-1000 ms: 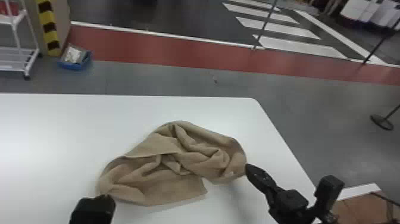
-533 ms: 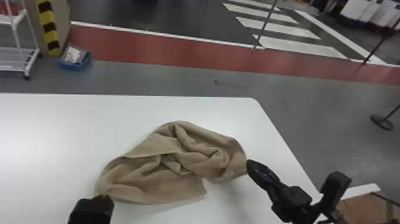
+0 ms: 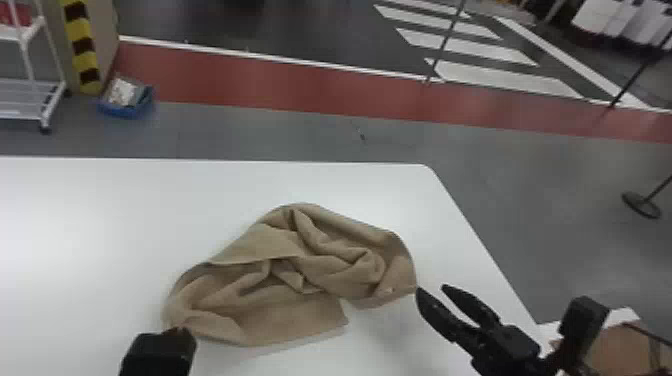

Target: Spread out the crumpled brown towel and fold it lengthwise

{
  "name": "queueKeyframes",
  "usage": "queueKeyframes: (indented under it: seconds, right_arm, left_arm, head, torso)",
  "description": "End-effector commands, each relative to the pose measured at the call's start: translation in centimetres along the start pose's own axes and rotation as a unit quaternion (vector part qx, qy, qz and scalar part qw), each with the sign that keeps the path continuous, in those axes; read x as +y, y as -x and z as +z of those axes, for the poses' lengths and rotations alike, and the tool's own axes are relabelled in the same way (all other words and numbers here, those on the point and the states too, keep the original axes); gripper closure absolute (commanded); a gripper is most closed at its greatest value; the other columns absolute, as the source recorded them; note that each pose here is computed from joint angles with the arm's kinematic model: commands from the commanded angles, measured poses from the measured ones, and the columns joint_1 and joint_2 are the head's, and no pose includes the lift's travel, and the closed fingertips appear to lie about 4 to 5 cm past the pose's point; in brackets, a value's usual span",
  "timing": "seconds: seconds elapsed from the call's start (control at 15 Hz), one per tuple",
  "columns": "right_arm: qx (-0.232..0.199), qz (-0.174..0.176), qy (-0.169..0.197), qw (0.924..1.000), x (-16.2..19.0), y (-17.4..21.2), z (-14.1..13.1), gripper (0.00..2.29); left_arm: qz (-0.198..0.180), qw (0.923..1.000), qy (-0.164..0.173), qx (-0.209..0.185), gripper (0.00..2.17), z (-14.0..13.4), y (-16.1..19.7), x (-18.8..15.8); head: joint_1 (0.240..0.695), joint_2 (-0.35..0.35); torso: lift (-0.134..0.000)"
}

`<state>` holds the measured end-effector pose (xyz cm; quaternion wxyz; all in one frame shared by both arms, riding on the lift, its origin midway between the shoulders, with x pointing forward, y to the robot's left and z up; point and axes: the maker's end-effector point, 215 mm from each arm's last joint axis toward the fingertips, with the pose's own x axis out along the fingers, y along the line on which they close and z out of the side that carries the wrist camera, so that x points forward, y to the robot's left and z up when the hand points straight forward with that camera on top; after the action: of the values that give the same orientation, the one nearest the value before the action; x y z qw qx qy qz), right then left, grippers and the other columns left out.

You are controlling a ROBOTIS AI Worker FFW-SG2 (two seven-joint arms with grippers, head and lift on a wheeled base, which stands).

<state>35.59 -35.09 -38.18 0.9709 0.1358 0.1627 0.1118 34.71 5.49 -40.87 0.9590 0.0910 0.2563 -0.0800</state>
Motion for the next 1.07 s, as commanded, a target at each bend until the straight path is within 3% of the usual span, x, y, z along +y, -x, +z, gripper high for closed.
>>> queueKeyframes:
  seconds: [0.0, 0.2, 1.0]
  right_arm:
    - [0.006, -0.008, -0.006, 0.9999, -1.0, -0.1, -1.0, 0.37]
    - [0.012, -0.011, -0.015, 0.9998, -1.6, -1.2, -2.1, 0.37]
    - [0.017, 0.0, -0.01, 0.9998, -0.2, -3.8, -2.4, 0.49]
  left_arm:
    - [-0.001, 1.0, 0.0, 0.0, 1.42, 0.0, 0.0, -0.1]
    - [-0.002, 1.0, 0.0, 0.0, 1.42, 0.0, 0.1, -0.2]
    - [-0.002, 1.0, -0.003, -0.001, 1.42, 0.1, 0.2, -0.1]
  head:
    - [0.695, -0.35]
    - [0.695, -0.35]
    - [0.695, -0.35]
  torso:
    - [-0.124]
    - [-0.124]
    - [-0.124]
